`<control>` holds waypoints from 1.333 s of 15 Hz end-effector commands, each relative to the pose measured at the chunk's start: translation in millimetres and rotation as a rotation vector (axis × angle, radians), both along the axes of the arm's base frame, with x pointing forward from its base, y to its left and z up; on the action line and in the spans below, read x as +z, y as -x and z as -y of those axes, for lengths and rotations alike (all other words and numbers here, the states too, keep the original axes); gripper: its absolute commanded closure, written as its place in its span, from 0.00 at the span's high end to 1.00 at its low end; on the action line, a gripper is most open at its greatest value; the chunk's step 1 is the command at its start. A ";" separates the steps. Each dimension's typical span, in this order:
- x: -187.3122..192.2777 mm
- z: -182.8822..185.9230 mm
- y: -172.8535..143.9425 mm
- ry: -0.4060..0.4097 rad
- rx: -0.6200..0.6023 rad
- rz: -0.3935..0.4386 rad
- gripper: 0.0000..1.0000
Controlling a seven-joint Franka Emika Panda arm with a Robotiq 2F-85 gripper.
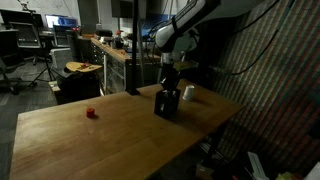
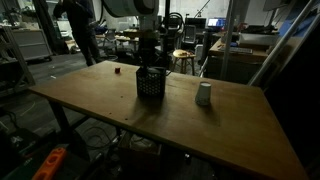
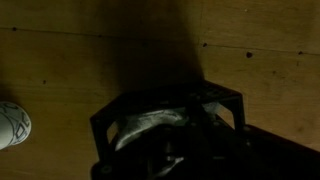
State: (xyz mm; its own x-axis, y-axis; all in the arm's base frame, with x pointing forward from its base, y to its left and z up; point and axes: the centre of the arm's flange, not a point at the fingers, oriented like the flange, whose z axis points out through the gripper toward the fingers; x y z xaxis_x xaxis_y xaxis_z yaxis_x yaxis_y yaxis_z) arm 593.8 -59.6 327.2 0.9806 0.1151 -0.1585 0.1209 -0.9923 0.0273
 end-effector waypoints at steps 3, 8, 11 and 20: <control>13.7 3.0 4.3 -0.018 -0.021 0.019 0.06; 24.3 -1.8 0.6 -0.020 -0.012 0.035 0.06; 36.1 -9.1 -5.5 -0.019 0.005 0.060 0.06; 40.1 -27.1 -25.4 -0.011 0.054 0.094 0.06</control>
State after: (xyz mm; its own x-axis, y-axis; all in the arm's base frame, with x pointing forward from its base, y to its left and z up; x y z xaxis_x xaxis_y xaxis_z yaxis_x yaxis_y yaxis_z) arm 608.9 -32.7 363.0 0.9839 0.1575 -0.0839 0.1606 -0.9865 0.0322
